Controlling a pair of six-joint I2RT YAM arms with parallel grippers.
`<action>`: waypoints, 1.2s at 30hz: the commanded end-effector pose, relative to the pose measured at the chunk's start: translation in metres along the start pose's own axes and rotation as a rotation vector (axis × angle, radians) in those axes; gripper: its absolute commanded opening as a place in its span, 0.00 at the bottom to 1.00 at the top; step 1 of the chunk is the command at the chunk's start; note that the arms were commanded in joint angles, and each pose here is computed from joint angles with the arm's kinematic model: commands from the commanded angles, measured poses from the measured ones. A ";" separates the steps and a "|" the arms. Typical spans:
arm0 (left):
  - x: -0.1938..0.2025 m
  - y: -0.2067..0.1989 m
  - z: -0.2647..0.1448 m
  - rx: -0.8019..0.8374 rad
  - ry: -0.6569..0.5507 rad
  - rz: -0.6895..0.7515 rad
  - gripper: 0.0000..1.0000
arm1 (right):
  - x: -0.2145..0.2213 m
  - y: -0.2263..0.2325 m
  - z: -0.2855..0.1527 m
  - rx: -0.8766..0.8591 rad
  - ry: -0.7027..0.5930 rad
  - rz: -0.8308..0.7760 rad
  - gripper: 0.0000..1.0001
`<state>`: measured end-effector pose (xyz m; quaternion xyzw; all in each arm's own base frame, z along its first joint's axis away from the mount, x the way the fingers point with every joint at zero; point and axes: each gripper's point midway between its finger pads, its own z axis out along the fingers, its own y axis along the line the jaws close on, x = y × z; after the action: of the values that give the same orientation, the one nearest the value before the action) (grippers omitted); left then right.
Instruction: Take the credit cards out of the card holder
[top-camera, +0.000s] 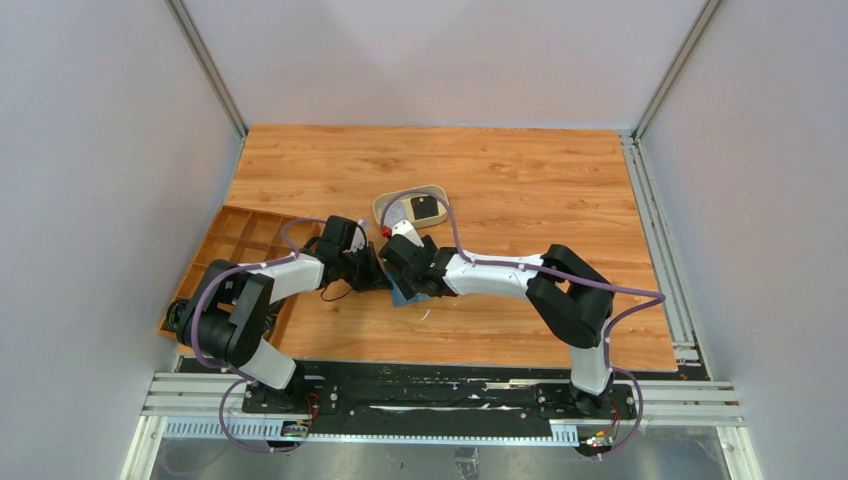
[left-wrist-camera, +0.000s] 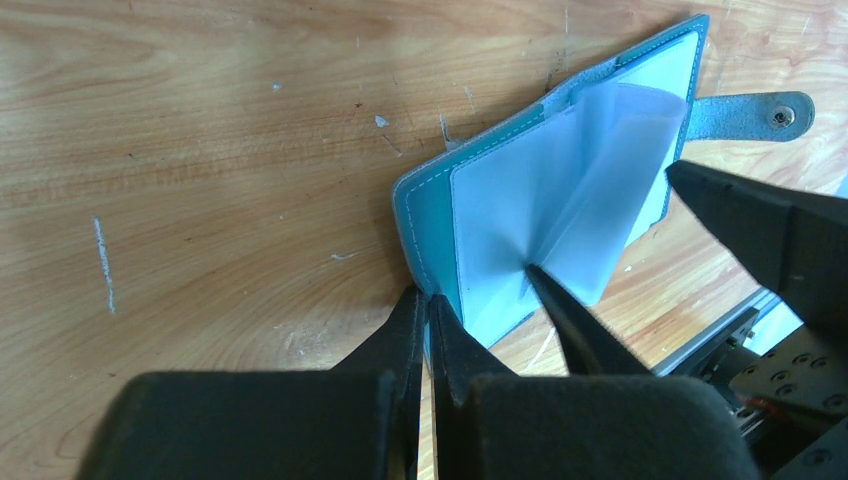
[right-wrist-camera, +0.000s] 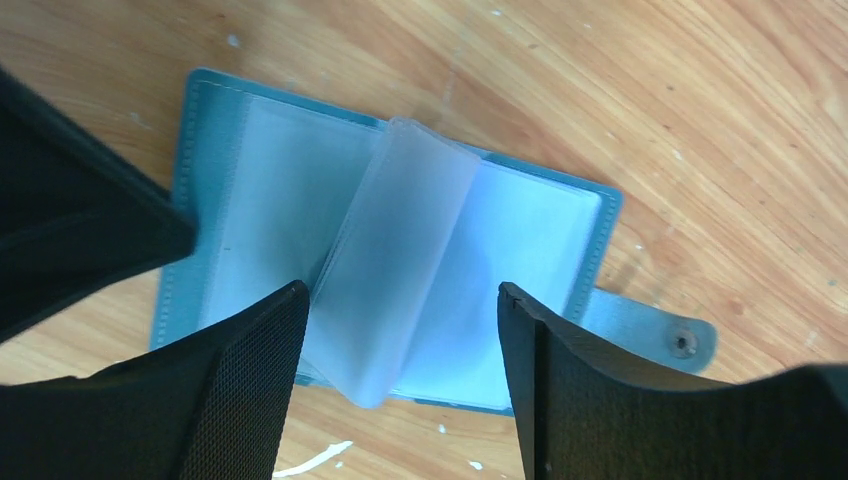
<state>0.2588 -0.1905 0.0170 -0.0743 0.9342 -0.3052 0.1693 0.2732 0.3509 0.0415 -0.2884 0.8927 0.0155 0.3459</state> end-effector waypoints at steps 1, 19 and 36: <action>0.018 0.024 -0.002 -0.096 0.055 -0.002 0.00 | 0.026 -0.041 -0.003 0.132 0.081 -0.050 0.73; 0.021 0.027 -0.001 -0.100 0.064 0.002 0.00 | 0.020 -0.119 -0.016 0.278 0.086 0.007 0.74; 0.022 0.029 0.001 -0.107 0.072 -0.003 0.00 | -0.030 -0.088 -0.067 -0.020 -0.112 0.097 0.73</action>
<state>0.2586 -0.1902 0.0168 -0.0696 0.9345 -0.3046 0.1705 0.3148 0.2475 0.1280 -0.2129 0.8911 -0.0043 0.4008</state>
